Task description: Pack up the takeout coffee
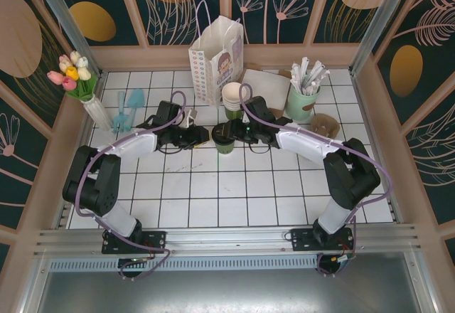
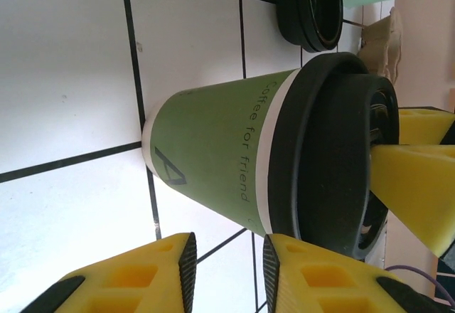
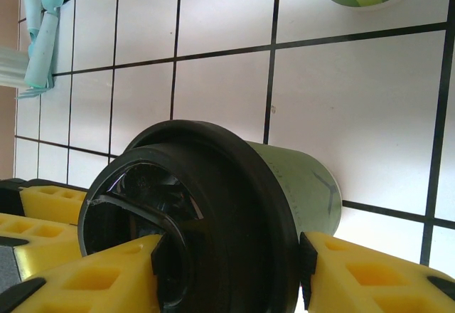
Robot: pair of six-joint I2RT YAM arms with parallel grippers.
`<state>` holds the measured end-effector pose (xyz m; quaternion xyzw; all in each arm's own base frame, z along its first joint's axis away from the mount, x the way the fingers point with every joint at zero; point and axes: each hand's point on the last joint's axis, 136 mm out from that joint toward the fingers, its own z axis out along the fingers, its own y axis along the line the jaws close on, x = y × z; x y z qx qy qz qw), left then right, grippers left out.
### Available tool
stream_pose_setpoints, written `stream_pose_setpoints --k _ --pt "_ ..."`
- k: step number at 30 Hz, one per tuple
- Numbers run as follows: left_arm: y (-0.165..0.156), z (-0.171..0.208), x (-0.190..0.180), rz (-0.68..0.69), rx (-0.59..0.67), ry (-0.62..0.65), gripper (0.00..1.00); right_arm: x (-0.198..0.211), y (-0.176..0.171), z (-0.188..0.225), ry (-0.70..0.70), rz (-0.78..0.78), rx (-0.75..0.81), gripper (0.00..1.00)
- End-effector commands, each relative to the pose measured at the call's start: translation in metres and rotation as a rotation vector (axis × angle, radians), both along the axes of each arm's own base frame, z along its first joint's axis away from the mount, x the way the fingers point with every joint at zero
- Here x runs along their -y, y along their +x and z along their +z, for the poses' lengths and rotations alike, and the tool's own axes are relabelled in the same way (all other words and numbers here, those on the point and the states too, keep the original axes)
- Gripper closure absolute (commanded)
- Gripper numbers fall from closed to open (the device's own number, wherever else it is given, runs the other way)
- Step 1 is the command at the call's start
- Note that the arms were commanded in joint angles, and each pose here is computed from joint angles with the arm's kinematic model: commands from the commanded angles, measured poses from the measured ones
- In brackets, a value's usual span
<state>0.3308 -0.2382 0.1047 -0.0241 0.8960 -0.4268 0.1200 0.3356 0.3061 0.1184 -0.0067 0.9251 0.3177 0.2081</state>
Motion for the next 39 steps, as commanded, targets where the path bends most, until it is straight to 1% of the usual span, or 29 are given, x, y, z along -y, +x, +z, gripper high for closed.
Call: stream_pose_setpoints --k 1,9,16,22,28,34,39 --pt "0.001 0.001 0.005 -0.016 0.002 -0.038 0.66 0.017 -0.029 -0.057 -0.146 0.004 -0.150 0.49" --pt "0.006 0.013 0.004 -0.007 0.044 -0.037 0.65 0.016 -0.028 -0.057 -0.151 0.011 -0.147 0.49" --pt "0.007 0.023 0.011 -0.024 0.060 -0.093 0.65 0.014 -0.027 -0.057 -0.152 0.017 -0.145 0.49" --pt "0.006 0.015 0.012 -0.023 0.035 -0.097 0.65 0.013 -0.027 -0.056 -0.153 0.019 -0.144 0.49" --pt "0.005 0.020 0.014 -0.039 0.047 -0.118 0.64 0.014 -0.028 -0.058 -0.160 0.015 -0.149 0.49" --pt "0.004 0.027 0.012 -0.037 0.083 -0.110 0.62 0.013 -0.026 -0.056 -0.175 0.021 -0.150 0.49" --pt "0.001 0.016 0.011 -0.045 0.052 -0.095 0.63 0.011 -0.025 -0.054 -0.171 0.022 -0.143 0.49"
